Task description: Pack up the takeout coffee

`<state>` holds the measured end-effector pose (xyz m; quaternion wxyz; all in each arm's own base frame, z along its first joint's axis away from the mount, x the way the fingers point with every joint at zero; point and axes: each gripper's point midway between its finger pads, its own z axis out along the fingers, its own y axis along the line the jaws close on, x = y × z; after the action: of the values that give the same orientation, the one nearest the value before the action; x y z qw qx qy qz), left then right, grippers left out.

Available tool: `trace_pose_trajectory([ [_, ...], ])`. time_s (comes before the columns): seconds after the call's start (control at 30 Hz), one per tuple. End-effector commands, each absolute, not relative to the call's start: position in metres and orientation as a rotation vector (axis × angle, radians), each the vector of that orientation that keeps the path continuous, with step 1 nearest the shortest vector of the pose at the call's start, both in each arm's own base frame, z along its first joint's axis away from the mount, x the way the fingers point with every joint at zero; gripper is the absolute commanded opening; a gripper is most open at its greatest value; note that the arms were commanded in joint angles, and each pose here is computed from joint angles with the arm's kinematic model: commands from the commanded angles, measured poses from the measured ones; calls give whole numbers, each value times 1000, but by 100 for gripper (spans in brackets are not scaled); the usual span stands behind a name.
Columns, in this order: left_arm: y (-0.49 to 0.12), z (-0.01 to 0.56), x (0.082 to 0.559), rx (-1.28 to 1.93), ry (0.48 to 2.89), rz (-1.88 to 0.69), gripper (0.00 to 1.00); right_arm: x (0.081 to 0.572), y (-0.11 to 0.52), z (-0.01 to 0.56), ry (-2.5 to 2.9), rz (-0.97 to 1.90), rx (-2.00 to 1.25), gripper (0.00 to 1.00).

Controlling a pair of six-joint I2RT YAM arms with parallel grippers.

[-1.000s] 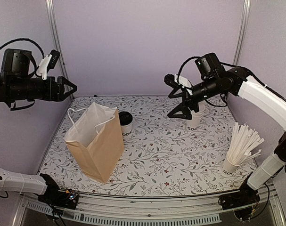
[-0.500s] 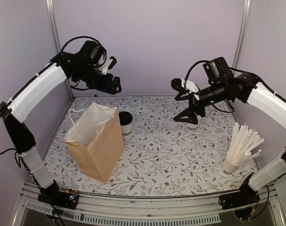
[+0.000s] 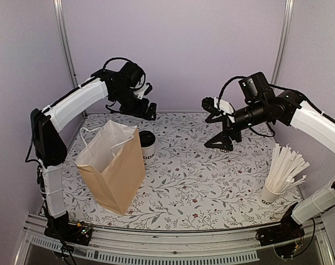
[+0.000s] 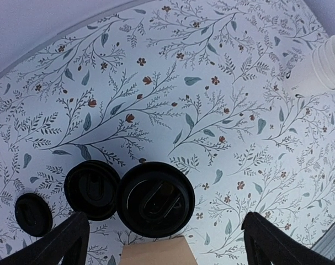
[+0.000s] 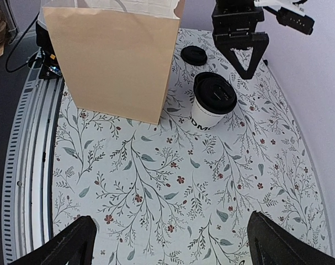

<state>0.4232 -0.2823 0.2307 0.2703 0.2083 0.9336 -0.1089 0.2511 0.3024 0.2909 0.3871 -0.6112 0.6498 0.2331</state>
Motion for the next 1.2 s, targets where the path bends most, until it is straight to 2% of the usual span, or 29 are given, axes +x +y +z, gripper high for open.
trace_pose_trajectory([
  [0.0,-278,203,428,563,2589,-250,99,241,302,303,1594,620,-1552,99],
  [0.47,-284,151,419,660,2691,-193,96,239,300,299,1595,621,-1561,99],
  [0.67,-271,138,416,670,2720,-73,93,239,301,300,1593,624,-1563,99],
  [0.93,-284,131,414,692,2734,-155,86,238,300,299,1595,619,-1564,99],
  [1.17,-285,121,412,711,2753,-144,85,239,299,298,1595,614,-1564,99],
])
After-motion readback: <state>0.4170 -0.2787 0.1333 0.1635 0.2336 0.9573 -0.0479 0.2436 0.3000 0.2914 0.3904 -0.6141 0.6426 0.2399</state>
